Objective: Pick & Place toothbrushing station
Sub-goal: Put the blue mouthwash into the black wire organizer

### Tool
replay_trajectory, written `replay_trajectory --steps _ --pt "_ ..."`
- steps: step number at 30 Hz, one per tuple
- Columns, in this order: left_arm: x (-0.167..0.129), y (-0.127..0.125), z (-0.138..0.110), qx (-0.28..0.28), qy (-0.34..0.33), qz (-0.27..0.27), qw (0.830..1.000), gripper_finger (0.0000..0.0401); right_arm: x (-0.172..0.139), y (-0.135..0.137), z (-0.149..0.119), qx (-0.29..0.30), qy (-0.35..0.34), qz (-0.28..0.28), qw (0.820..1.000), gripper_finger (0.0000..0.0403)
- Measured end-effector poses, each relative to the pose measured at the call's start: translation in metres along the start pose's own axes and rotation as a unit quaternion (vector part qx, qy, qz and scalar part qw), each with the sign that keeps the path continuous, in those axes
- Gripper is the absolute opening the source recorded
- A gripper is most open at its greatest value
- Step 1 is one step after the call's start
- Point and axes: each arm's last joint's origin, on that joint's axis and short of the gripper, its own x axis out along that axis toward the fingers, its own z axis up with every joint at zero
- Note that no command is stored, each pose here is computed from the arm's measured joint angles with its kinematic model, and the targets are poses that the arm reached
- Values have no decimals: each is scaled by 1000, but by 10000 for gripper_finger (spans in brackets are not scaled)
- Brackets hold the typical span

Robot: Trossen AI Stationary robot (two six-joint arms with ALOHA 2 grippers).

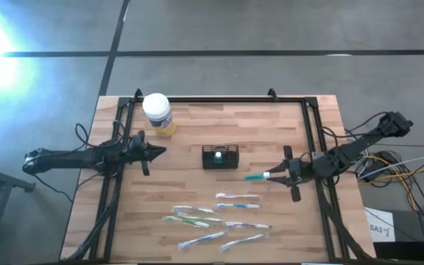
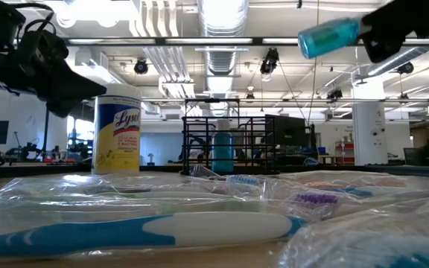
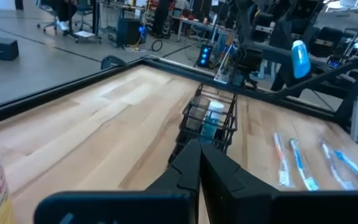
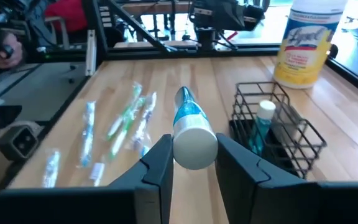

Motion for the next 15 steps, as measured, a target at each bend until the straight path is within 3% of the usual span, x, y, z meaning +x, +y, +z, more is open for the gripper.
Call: replay_trajectory --steps 9,15 --pt "0 0 0 -32 -1 3 999 10 -1 -11 -35 6 -22 14 1000 87" --pt "0 0 0 -57 -1 3 998 10 -1 -13 -42 9 -26 12 1000 87"
